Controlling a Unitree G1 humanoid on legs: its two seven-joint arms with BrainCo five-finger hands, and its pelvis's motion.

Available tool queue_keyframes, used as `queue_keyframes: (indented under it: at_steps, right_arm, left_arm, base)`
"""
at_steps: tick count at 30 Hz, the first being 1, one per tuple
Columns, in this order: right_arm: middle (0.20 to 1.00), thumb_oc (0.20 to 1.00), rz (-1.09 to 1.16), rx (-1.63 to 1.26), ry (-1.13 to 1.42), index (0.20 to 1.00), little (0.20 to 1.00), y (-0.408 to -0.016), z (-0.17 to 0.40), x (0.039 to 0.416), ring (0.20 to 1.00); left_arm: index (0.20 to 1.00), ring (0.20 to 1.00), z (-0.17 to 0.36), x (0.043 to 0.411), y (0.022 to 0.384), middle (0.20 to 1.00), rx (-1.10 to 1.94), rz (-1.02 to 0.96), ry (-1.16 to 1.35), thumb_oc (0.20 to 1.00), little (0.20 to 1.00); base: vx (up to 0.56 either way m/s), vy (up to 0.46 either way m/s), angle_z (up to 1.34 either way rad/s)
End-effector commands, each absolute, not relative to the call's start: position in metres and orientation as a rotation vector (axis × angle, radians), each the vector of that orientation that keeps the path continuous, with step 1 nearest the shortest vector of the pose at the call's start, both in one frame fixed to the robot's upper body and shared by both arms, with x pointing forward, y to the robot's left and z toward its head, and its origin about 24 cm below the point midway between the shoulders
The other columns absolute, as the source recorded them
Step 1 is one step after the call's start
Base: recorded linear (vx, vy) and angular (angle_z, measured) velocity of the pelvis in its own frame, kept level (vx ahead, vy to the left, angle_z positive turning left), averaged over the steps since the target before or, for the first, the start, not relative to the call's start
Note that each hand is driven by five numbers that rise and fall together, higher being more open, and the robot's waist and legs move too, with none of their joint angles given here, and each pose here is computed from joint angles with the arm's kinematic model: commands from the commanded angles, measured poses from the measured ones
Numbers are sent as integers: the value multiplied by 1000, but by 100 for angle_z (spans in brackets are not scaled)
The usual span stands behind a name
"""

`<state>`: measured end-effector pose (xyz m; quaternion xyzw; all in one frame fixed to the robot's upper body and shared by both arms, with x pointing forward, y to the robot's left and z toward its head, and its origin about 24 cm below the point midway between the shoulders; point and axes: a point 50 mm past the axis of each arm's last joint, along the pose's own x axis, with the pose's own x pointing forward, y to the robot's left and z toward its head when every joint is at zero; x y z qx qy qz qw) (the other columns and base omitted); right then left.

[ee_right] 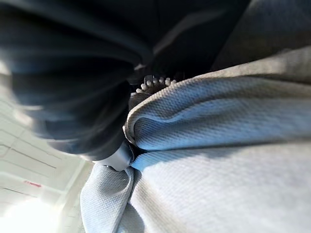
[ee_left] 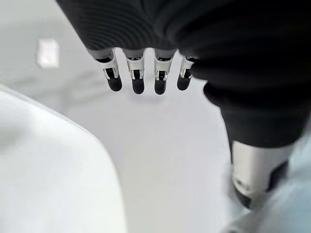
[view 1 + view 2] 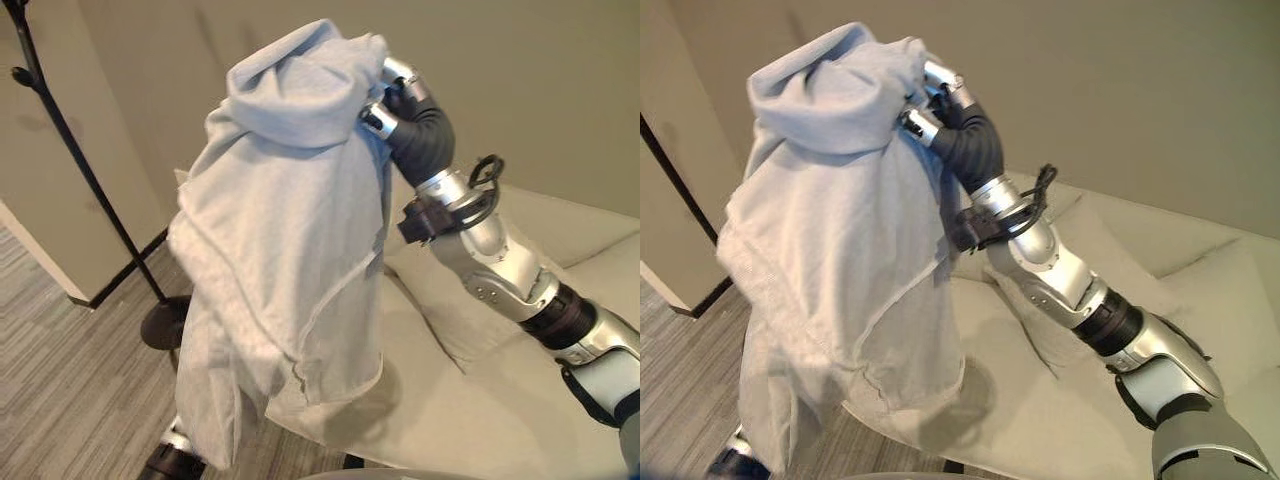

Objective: Hang the clothes on the sofa on the clothes rack.

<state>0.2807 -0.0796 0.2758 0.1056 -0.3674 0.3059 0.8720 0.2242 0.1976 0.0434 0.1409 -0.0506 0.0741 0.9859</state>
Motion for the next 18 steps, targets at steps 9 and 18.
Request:
queue_keyframes:
  at_steps: [9, 18]
  right_arm:
    - [200, 200, 499, 223, -985, 200, 200, -111, 318, 279, 200]
    - [200, 200, 560, 148, -819, 200, 200, -92, 284, 291, 200]
  left_arm:
    - [1000, 1000, 71, 224, 220, 1000, 354, 134, -234, 1000, 1000]
    - [1000, 1000, 111, 224, 202, 1000, 222, 44, -402, 1000, 1000]
  base:
    - [-14, 5, 6]
    - [-22, 5, 3]
